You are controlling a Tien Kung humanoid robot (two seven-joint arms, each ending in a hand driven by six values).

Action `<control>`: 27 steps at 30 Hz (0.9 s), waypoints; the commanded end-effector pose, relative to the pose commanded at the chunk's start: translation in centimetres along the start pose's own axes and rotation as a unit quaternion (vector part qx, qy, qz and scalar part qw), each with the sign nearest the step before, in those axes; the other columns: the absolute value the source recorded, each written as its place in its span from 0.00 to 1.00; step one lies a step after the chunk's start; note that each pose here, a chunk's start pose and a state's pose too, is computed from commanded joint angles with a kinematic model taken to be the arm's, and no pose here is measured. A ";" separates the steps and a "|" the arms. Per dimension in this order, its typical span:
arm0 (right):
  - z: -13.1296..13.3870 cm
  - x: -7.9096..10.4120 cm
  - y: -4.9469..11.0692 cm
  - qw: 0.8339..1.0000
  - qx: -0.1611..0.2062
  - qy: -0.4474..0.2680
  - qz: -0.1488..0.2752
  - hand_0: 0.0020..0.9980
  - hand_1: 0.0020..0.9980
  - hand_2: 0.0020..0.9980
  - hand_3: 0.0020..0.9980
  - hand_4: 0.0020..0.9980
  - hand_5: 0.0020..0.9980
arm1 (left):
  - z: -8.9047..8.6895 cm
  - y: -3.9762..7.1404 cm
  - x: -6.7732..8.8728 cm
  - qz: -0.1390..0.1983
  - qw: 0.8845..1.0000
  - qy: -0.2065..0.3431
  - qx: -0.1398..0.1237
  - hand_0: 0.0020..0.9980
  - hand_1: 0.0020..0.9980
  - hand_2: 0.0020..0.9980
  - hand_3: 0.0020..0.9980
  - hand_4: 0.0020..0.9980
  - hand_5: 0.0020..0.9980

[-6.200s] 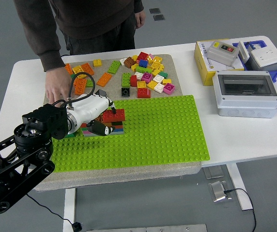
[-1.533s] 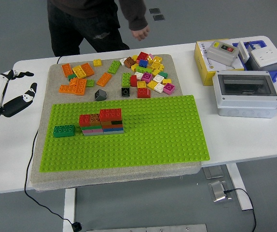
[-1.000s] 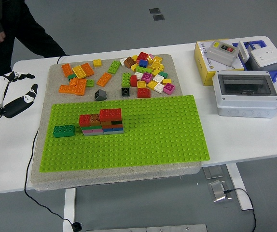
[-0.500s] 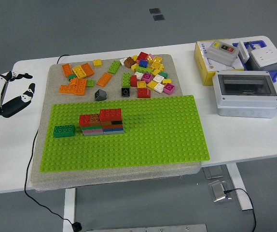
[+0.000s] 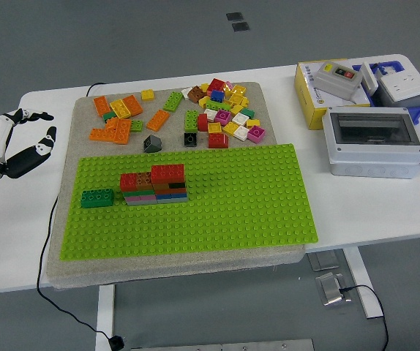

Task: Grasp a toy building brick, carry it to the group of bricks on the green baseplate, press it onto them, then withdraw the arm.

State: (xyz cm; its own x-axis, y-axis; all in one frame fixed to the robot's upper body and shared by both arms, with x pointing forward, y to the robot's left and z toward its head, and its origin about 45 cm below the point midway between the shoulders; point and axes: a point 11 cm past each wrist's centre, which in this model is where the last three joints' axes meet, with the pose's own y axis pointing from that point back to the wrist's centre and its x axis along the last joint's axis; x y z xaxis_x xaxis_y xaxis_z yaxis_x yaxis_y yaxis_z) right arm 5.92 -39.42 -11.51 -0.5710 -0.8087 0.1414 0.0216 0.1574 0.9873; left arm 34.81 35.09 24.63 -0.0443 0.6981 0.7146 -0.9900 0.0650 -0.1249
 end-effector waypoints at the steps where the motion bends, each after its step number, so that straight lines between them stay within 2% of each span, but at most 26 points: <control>1: 0.0 0.0 0.0 1.000 0.000 0.000 0.000 0.61 0.58 0.69 0.76 0.61 1.00 | 0.0 0.0 0.0 -0.001 1.000 0.000 0.000 0.85 0.79 0.75 0.63 0.55 0.39; 27: 0.1 0.0 0.0 1.000 0.000 -0.001 0.004 0.61 0.58 0.68 0.76 0.61 1.00 | 0.0 0.0 -1.3 -0.020 1.000 0.005 0.001 0.85 0.79 0.75 0.62 0.55 0.39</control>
State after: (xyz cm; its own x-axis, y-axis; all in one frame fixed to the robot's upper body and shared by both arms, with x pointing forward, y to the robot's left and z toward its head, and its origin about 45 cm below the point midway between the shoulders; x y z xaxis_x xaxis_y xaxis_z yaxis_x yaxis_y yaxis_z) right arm 5.84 -39.40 -11.53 -0.5730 -0.8060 0.1482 0.0264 0.1627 0.9863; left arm 34.92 34.16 23.69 -0.0030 0.7018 0.7124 -0.9912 0.0919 -0.0947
